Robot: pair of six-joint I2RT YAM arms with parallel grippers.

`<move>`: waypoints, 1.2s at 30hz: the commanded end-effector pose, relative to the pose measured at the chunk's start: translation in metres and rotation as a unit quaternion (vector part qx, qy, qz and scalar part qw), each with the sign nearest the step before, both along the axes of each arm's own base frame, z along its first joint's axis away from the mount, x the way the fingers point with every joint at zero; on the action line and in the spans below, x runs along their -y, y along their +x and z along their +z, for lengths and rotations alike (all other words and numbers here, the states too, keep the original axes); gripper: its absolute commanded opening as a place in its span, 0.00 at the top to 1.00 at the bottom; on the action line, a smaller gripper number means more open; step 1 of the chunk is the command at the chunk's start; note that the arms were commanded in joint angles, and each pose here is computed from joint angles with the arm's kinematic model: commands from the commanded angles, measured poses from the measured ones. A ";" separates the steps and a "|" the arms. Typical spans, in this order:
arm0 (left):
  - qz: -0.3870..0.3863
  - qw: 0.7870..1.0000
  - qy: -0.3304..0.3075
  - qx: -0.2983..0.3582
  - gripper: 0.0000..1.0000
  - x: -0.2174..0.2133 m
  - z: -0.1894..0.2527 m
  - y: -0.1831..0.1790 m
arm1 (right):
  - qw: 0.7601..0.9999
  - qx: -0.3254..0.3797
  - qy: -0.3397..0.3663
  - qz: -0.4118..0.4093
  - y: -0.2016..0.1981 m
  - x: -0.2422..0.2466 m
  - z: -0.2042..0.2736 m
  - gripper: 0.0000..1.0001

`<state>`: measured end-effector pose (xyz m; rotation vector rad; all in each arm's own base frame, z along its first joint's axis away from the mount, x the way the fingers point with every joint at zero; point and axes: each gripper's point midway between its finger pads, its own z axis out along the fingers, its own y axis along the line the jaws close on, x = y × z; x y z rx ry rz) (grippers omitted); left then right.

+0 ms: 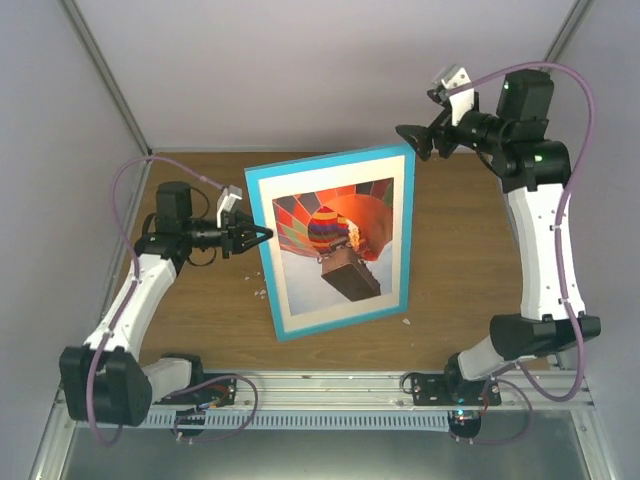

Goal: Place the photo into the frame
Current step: Turn over the photo frame at the center of the board.

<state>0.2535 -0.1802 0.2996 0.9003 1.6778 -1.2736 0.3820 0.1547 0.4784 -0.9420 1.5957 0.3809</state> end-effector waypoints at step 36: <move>0.189 0.919 0.190 -0.290 0.50 -0.094 -0.247 0.250 | 0.894 -0.417 0.148 -0.070 -0.035 0.046 -0.356 0.00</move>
